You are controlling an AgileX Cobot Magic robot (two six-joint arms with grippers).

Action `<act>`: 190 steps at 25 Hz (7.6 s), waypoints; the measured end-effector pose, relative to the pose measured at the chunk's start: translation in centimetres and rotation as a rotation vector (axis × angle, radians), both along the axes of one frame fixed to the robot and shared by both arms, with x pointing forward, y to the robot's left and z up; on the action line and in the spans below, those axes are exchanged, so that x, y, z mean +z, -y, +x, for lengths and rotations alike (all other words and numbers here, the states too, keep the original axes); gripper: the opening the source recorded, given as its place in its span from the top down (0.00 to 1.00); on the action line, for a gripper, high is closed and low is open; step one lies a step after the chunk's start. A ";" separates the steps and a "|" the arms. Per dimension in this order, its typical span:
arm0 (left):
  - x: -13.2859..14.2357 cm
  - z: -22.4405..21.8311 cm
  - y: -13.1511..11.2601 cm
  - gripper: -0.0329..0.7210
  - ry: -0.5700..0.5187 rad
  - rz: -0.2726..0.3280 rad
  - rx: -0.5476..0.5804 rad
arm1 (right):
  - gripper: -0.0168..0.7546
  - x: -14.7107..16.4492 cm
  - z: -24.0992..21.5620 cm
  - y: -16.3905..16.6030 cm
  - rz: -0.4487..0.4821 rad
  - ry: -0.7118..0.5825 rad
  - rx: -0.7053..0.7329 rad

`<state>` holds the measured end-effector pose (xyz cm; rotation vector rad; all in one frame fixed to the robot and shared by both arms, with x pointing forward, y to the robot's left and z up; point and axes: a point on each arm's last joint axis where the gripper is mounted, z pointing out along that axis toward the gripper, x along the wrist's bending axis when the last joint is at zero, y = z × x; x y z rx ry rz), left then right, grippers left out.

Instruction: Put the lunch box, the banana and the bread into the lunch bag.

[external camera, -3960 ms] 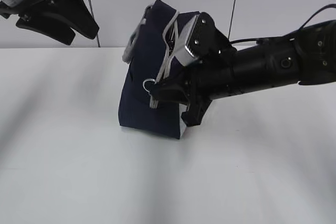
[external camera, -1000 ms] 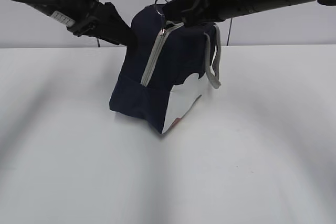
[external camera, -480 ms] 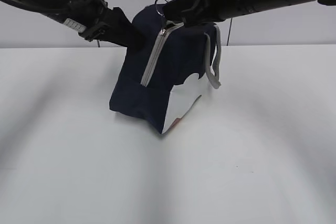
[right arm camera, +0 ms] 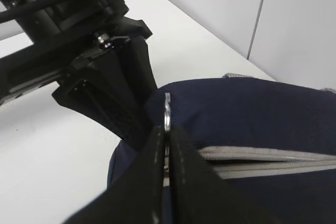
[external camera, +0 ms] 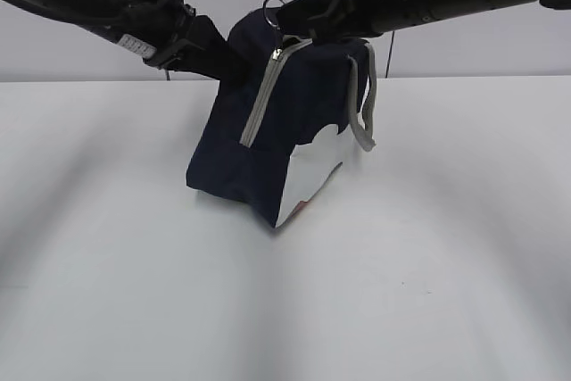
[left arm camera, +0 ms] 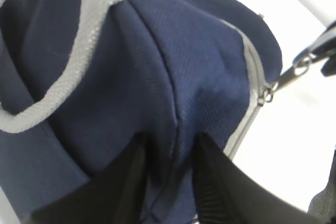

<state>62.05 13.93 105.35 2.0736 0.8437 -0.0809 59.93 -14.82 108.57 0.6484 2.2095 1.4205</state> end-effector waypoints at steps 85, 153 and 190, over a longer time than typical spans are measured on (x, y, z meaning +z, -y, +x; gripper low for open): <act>-0.4 -1.7 1.7 0.95 -0.099 0.001 -0.133 | 1.00 0.9 0.7 2.6 0.081 -0.080 -0.148; -0.8 -1.6 2.9 0.95 -0.063 0.014 -0.113 | 1.00 -1.0 8.5 6.5 0.121 -0.106 -0.137; -0.4 -2.0 4.8 0.96 0.096 0.001 -0.200 | 1.00 -5.1 13.2 8.7 0.184 -0.164 -0.199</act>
